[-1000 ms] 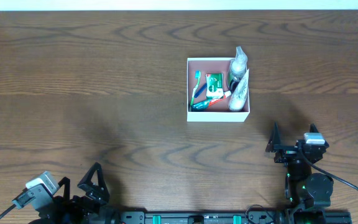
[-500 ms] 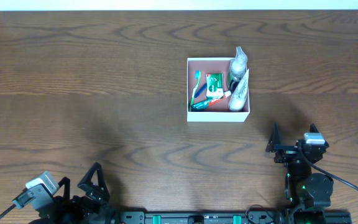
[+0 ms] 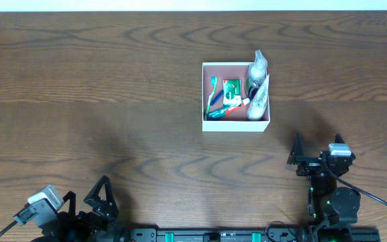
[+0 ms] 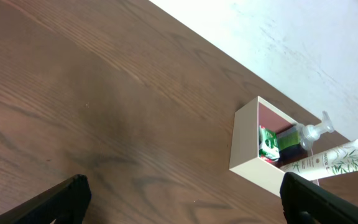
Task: Pack container
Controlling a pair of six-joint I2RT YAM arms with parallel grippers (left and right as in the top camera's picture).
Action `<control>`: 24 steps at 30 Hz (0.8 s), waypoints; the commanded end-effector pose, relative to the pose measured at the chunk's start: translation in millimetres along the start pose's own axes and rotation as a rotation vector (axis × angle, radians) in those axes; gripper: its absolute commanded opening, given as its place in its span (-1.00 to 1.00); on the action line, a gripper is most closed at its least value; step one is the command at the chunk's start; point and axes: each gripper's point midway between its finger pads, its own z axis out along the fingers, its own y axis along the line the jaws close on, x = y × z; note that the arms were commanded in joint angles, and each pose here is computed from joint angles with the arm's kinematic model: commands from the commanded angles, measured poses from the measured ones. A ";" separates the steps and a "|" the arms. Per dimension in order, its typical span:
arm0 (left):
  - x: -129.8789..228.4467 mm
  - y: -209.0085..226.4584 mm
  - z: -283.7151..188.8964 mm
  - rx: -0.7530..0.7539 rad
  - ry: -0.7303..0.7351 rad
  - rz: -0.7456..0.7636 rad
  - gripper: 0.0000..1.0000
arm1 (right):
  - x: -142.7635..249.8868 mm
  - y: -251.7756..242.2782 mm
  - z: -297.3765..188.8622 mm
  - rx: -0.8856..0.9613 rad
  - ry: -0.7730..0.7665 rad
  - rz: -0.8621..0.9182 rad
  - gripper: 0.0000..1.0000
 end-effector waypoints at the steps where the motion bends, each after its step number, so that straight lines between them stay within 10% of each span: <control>1: -0.8 0.8 -0.6 -0.003 -0.007 -0.007 0.96 | 1.3 1.8 -0.1 -0.010 0.001 -0.015 0.99; 11: 3.8 3.7 4.8 -0.016 0.008 0.020 0.96 | 1.3 1.8 -0.1 -0.010 0.001 -0.015 0.98; 24: 12.2 -34.4 82.3 0.204 -0.092 0.516 0.96 | 1.3 1.8 -0.1 -0.010 0.001 -0.015 0.98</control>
